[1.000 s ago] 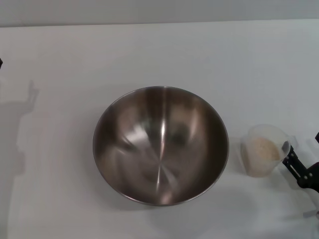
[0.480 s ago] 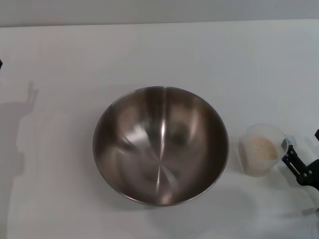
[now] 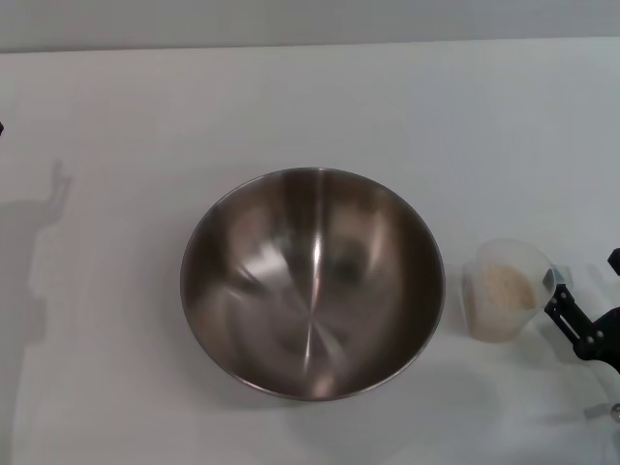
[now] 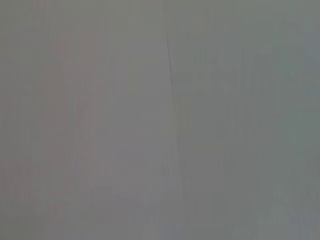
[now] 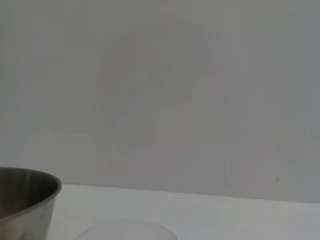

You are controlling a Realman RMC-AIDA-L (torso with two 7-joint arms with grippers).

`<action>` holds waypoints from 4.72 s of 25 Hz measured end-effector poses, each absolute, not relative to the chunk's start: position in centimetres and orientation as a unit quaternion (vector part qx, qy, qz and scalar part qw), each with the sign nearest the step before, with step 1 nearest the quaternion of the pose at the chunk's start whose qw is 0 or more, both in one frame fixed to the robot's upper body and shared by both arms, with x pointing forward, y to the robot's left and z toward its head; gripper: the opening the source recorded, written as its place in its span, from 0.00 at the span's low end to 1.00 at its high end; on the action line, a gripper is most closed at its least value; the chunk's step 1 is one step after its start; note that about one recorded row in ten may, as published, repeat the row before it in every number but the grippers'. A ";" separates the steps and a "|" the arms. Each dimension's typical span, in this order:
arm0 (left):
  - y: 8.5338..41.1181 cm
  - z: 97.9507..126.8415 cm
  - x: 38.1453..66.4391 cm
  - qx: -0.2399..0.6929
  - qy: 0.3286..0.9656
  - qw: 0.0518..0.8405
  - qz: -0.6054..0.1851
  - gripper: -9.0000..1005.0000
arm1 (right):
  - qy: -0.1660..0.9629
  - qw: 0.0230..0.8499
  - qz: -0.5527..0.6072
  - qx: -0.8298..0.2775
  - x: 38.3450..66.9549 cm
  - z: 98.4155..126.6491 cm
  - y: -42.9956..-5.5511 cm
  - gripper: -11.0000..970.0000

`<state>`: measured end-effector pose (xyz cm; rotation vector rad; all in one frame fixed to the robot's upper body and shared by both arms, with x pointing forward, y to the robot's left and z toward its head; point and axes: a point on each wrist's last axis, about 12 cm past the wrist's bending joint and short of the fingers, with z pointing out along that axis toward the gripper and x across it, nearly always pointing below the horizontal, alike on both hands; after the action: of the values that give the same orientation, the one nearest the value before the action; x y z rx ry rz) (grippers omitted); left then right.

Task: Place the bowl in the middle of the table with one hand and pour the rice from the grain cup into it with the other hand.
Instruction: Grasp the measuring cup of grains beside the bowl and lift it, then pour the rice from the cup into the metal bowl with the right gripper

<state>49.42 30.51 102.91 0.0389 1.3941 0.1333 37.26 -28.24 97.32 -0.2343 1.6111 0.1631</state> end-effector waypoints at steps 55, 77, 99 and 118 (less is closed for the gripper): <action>30.3 102.4 49.1 0.028 0.651 0.756 0.059 0.84 | 0.505 0.841 0.033 -0.191 42.2 103.6 -26.2 0.02; 30.3 102.4 49.3 0.029 0.654 0.754 0.058 0.84 | 0.357 0.765 -0.238 -0.480 42.8 103.1 -17.0 0.02; 29.9 102.3 49.3 0.033 0.655 0.753 0.053 0.84 | 0.167 0.656 -0.449 -0.584 42.0 103.1 -15.2 0.02; 29.8 102.3 49.3 0.035 0.655 0.754 0.051 0.84 | 0.038 0.593 -0.520 -0.614 40.7 103.1 -13.5 0.02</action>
<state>49.28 29.83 102.30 0.0755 1.4285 0.1119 40.70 -13.52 103.13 -1.4277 0.0890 -1.2085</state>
